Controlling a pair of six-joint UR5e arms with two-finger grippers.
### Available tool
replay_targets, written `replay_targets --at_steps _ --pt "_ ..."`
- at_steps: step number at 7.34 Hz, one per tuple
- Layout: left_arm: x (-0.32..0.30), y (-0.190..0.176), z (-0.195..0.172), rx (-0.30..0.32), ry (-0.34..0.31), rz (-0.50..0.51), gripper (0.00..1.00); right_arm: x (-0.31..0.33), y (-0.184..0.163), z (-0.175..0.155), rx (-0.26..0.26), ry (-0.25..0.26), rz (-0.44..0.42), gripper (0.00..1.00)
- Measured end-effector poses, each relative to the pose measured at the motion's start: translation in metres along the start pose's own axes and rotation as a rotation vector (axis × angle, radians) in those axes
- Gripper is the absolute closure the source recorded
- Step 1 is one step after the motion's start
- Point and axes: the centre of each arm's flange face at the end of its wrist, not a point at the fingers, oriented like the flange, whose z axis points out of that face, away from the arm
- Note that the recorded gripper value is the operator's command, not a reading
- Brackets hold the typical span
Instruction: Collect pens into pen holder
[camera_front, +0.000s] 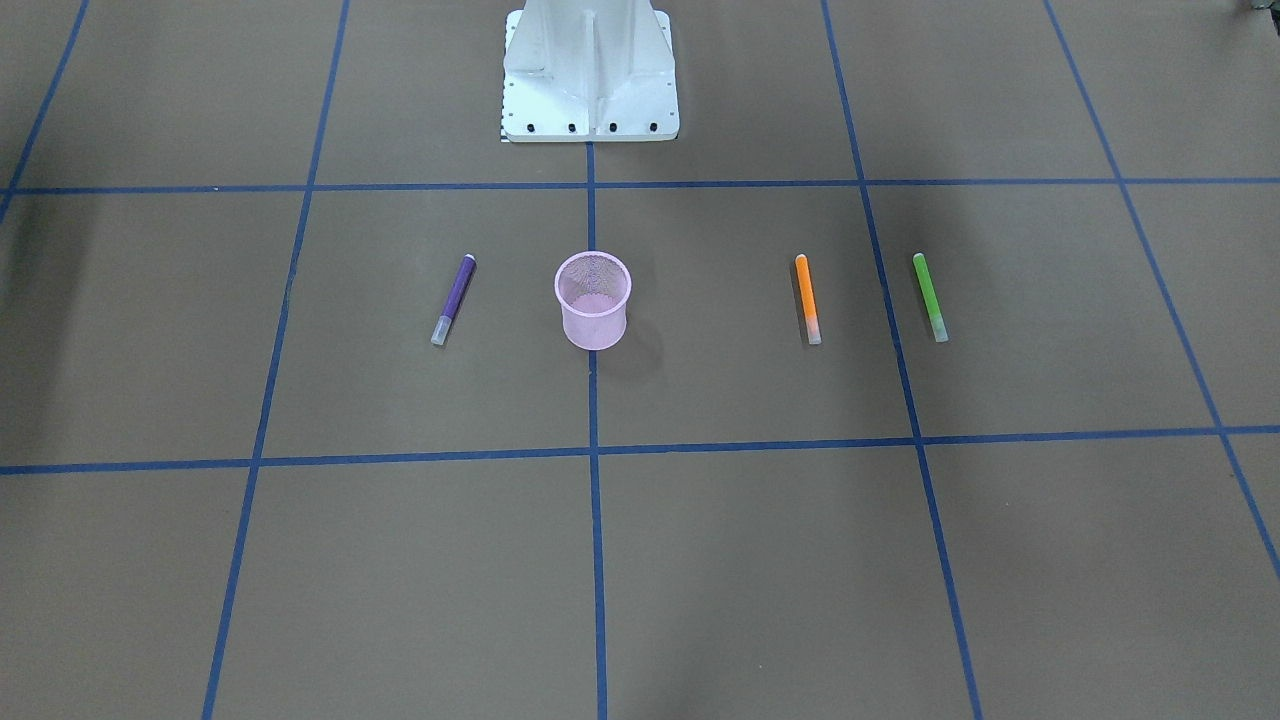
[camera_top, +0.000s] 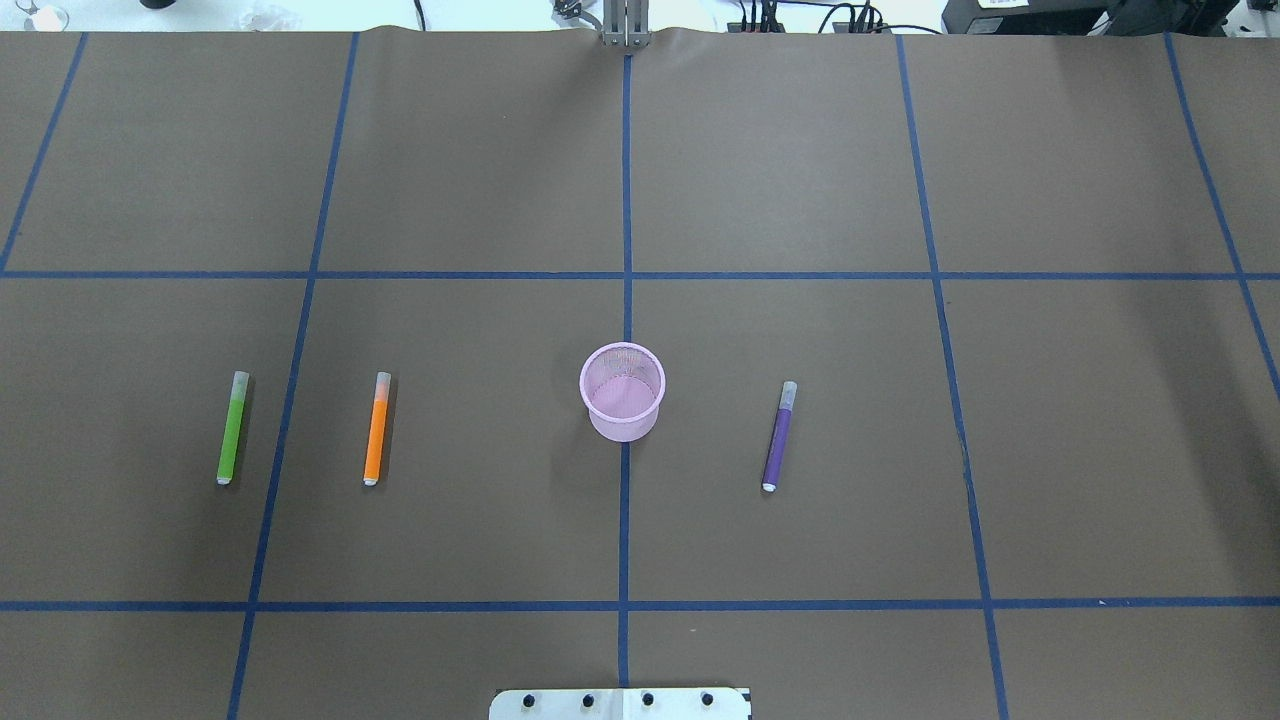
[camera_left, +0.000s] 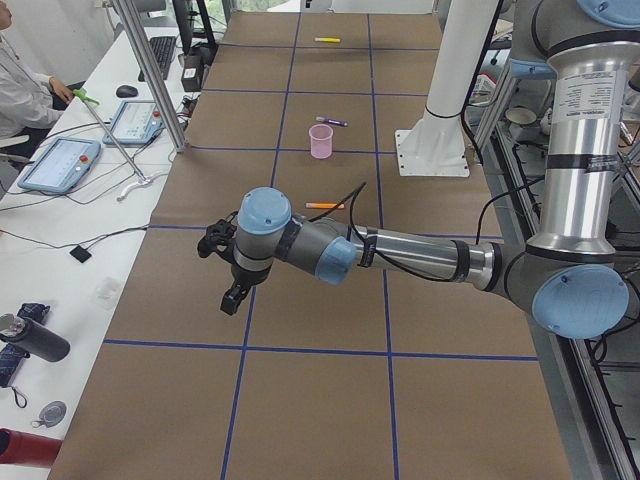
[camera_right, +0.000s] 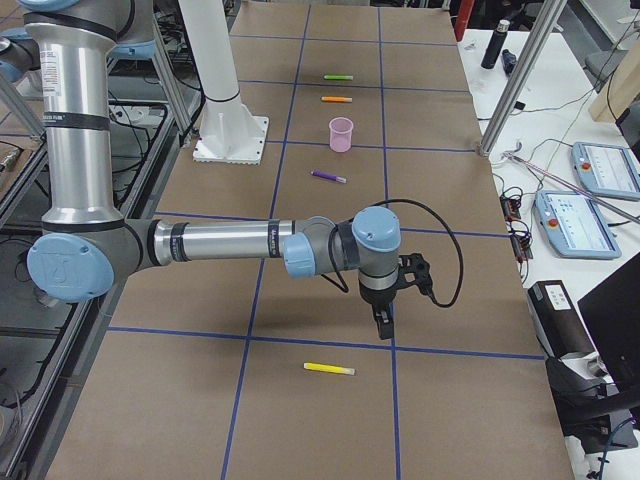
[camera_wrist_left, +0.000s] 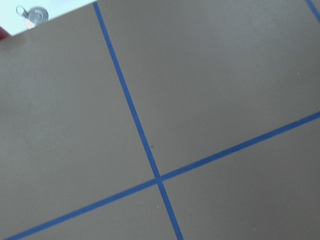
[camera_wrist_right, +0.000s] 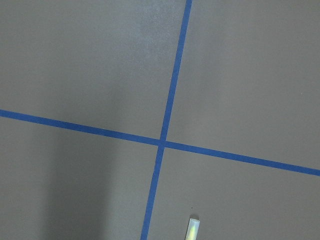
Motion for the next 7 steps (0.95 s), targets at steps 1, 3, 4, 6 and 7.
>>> replay_targets --at_steps 1,3,4,6,7 --pt "0.001 -0.001 -0.001 0.006 -0.001 0.006 0.00 0.011 0.023 0.017 0.030 -0.004 0.052 0.02" --pt "0.003 -0.003 -0.004 0.014 -0.001 0.015 0.00 0.033 0.066 0.068 0.088 -0.024 0.180 0.03" --pt "0.004 -0.004 -0.005 0.018 -0.002 0.018 0.00 0.033 0.080 0.092 0.112 -0.033 0.235 0.04" --pt "0.005 -0.003 -0.005 0.029 -0.003 0.028 0.00 0.020 0.096 0.128 0.111 -0.024 0.280 0.13" --pt "0.005 -0.002 -0.006 0.032 -0.003 0.031 0.00 0.018 0.105 0.139 0.095 -0.014 0.283 0.20"
